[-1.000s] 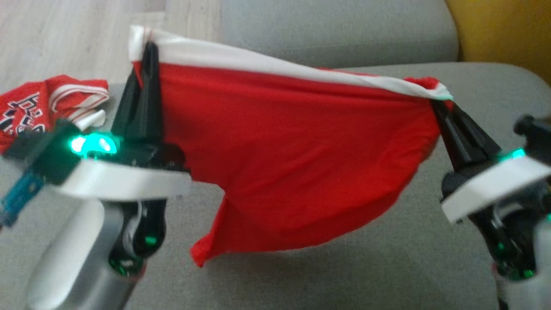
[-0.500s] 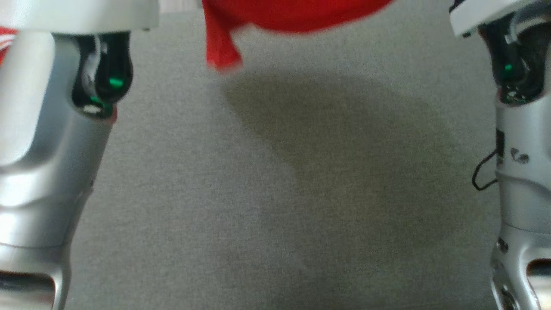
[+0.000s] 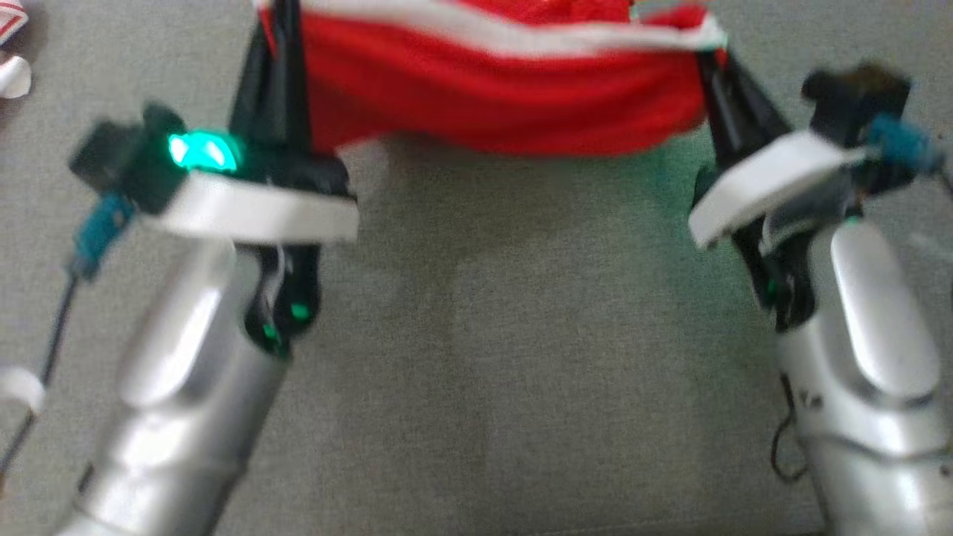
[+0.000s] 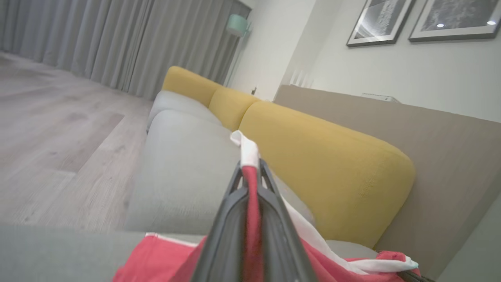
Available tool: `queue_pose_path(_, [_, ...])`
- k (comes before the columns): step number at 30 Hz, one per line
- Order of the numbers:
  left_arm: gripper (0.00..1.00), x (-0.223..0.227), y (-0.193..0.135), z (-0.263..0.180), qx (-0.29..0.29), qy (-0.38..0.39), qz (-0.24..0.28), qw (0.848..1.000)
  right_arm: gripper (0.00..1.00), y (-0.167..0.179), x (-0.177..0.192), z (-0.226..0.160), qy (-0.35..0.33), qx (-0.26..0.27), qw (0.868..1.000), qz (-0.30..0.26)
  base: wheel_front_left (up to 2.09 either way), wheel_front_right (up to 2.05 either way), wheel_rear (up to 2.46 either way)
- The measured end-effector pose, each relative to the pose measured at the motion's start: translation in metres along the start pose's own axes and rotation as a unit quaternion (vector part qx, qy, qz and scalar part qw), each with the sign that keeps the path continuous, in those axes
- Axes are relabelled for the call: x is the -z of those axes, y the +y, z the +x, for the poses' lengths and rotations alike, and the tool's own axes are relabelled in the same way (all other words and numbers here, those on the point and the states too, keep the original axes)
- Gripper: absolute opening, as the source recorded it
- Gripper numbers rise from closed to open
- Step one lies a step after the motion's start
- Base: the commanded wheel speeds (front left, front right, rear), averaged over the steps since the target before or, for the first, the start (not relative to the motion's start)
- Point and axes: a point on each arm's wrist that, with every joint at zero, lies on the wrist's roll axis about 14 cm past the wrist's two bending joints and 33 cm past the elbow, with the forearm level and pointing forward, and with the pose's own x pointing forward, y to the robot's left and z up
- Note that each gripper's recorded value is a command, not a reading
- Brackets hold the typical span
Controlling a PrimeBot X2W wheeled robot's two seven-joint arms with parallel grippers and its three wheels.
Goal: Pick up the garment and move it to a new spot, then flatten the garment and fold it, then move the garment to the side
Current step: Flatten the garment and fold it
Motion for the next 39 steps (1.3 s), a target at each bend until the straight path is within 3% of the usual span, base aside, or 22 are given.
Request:
queue_pose_path(6, [0.0,0.008,-0.007,-0.033,-0.011,0.005,-0.027,1.0,0.0,0.007,0.021,-0.028,0.008,0.001,1.0,0.018,0.0,0.0,0.0])
queue_pose_path(16, [0.0,-0.01,-0.036,-0.106,-0.028,-0.016,-0.038,0.999,0.0,0.013,0.018,-0.105,-0.015,0.026,0.999,0.042,0.0,0.0,0.0])
queue_pose_path(22, [0.0,-0.03,-0.066,-0.145,-0.02,-0.032,-0.045,0.998,0.0,0.022,0.026,-0.162,0.003,0.041,0.997,0.059,0.0,0.0,0.0])
queue_pose_path(27, [0.0,-0.019,-0.074,-0.171,-0.028,0.001,-0.052,0.998,0.0,0.022,0.047,-0.198,0.048,0.06,0.995,0.061,0.0,0.0,0.0])
queue_pose_path(32, [0.0,0.006,-0.061,-0.167,-0.045,0.038,-0.06,0.997,0.0,0.019,0.063,-0.197,0.076,0.065,0.992,0.08,0.0,0.0,0.0])
queue_pose_path(39, [0.0,0.037,-0.033,-0.108,-0.027,0.069,-0.043,0.996,0.0,0.005,0.079,-0.147,0.1,0.064,0.989,0.092,0.0,0.0,0.0])
